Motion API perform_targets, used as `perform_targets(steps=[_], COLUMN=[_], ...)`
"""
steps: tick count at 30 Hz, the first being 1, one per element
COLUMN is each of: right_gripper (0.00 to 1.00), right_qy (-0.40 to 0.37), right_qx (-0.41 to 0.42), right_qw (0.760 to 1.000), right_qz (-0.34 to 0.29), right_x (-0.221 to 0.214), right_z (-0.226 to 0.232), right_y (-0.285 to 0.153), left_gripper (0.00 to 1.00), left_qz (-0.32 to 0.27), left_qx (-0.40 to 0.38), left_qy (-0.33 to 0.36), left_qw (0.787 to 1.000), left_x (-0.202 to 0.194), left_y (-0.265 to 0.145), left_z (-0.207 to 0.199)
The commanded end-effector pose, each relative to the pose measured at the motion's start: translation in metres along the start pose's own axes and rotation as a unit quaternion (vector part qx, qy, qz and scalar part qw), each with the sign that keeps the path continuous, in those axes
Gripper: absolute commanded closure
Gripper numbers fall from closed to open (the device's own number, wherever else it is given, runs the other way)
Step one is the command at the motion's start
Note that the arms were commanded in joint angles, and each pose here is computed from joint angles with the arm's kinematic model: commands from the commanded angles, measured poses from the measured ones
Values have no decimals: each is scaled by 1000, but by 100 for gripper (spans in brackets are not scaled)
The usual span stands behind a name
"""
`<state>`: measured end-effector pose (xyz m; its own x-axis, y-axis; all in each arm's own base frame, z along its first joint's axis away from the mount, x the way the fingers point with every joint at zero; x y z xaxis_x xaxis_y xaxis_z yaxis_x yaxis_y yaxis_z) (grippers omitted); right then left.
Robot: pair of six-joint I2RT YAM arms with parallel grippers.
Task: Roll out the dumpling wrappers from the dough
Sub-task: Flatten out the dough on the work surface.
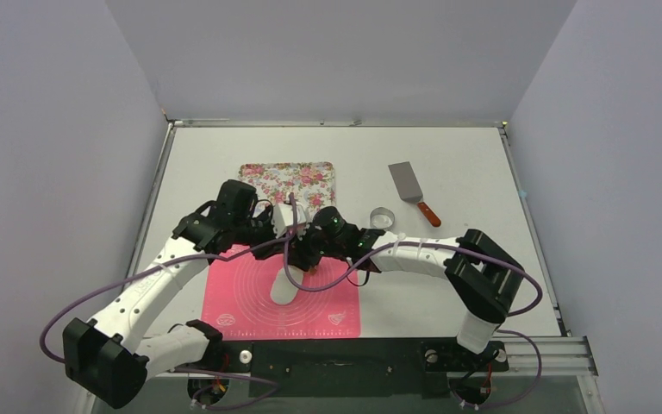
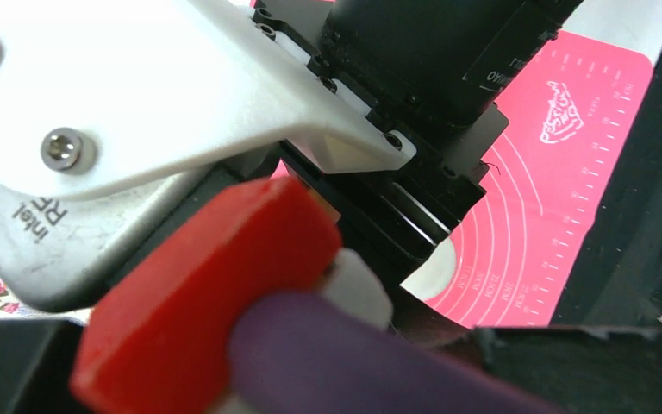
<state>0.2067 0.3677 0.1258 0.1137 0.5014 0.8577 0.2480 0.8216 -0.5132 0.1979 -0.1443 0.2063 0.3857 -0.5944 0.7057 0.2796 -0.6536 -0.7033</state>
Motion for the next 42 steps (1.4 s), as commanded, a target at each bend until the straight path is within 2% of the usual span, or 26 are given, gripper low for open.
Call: perform_targets(steps=[1,8,19,26,32,37,42], right_gripper=[100,100,100,100,100,100,100], right_qy=[25,41,5,33,54,45,44], right_qx=[-74,-57,-42,20,57,82,117], right_qw=[996,996,996,997,997,995,991], right_qz=[-39,-51,-82,-72,-13,28,48], right_x=[32,34,75,51,9,-12,-24], right_z=[-29,-22,-14,10,23,42,67], right_y=[15,24,27,43,55,48,35], left_gripper=[100,100,100,100,100,100,100], left_qz=[-63,-52,-62,-35,-10,24,17], left_qx=[-99,-102,-88,-111,-135,-186,-198], left_qy=[22,17,18,-5,-21,-20,-6], left_qw=[993,993,994,993,991,982,980], left_x=[21,18,33,12,-11,-27,-25], left_y=[13,12,-6,-1,8,5,-4], left_z=[-24,-25,-26,-35,-42,-55,-64])
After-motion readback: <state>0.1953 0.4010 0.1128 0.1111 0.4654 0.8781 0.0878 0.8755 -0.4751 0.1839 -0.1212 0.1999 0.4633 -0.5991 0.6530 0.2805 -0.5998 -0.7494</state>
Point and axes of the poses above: each gripper's point midway between its finger pads, its own y axis out along the fingers, its own z axis along the line the jaws close on, x = y × z, the point moved 6 cm from there along -y, back along the fingers, and after that the axes turned 13 degrees about -y, right-handed, at the moved point
